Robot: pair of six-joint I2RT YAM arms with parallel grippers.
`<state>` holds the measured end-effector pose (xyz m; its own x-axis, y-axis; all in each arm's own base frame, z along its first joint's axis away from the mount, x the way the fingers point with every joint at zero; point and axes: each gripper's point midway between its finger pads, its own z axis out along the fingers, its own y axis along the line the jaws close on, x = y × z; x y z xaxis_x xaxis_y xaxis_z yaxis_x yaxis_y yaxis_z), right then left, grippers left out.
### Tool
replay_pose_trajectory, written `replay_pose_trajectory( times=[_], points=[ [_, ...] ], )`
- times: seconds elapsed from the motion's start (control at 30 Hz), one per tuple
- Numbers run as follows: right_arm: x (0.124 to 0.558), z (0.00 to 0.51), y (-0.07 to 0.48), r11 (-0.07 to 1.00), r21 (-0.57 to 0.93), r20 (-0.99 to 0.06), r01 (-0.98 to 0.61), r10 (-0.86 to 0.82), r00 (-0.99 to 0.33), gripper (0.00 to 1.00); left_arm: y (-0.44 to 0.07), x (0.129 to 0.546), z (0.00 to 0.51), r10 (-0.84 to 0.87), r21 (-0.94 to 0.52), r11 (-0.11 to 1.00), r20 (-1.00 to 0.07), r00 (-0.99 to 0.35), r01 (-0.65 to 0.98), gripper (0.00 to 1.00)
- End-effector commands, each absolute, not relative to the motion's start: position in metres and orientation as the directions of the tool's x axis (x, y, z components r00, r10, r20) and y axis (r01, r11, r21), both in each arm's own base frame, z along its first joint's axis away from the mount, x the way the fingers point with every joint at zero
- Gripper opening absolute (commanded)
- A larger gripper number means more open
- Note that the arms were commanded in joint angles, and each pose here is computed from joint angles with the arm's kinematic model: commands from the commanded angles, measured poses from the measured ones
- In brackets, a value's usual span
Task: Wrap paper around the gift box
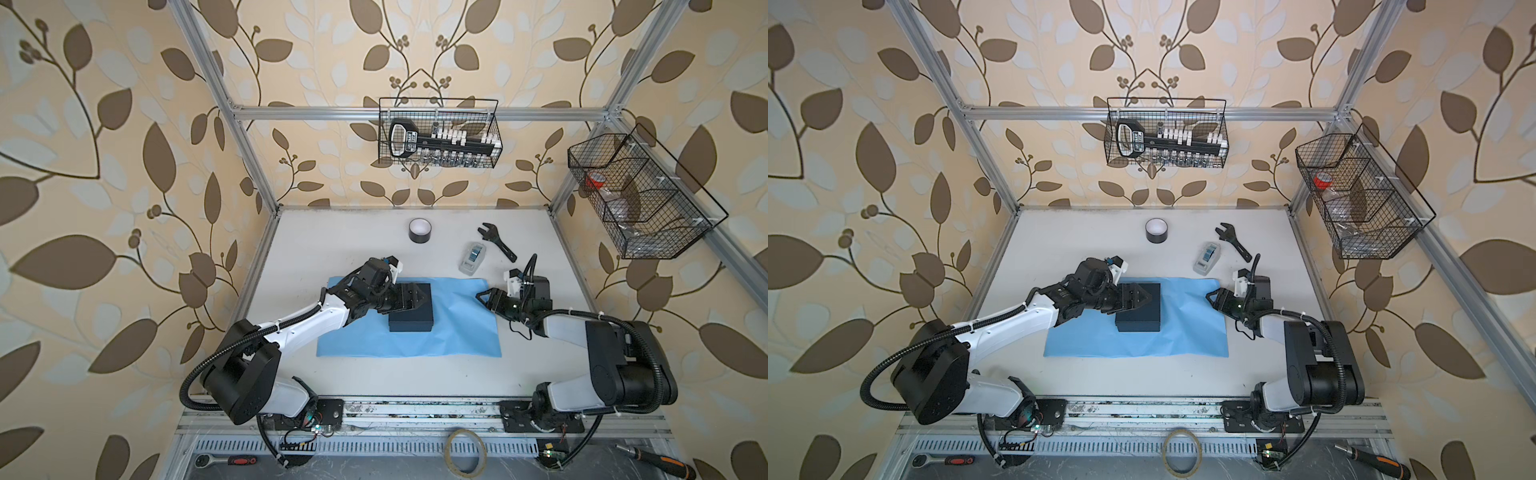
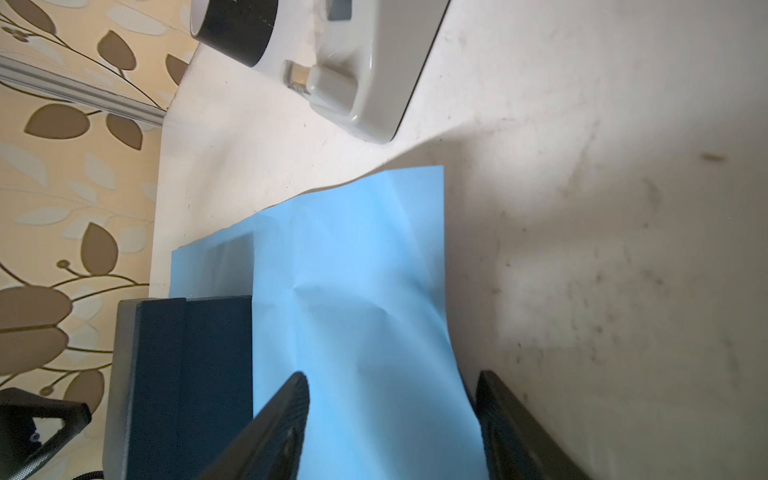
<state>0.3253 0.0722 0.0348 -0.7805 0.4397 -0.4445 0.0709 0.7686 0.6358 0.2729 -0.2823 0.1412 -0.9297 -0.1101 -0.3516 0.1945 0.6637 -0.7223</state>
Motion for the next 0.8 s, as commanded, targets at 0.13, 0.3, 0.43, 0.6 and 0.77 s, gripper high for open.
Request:
replay_pose_trajectory(
  times=[0.13,0.3,0.43,0.6,0.77],
  points=[
    [0.301,0.026,0.074,0.738,0.669,-0.41,0.092,0.469,-0.782,0.64,-0.284,0.276,0.162,-0.108,-0.721,0.649,-0.404,-0.908,0.244,0.88],
    [0.291,0.03,0.075,0.711,0.697,-0.403,0.093,0.495,-0.77,0.64,-0.283,0.275,0.16,-0.107,-0.72,0.651,-0.401,-0.91,0.24,0.88],
    [0.284,0.032,0.076,0.706,0.702,-0.401,0.093,0.5,-0.768,0.63,-0.282,0.274,0.158,-0.11,-0.72,0.653,-0.398,-0.911,0.235,0.88],
    [0.277,0.038,0.082,0.68,0.73,-0.393,0.068,0.499,-0.772,0.5,-0.282,0.274,0.161,-0.11,-0.72,0.653,-0.398,-0.911,0.236,0.88],
    [0.27,0.052,0.085,0.673,0.739,-0.424,0.031,0.5,-0.755,0.35,-0.279,0.273,0.165,-0.113,-0.712,0.66,-0.411,-0.905,0.241,0.88]
  ],
)
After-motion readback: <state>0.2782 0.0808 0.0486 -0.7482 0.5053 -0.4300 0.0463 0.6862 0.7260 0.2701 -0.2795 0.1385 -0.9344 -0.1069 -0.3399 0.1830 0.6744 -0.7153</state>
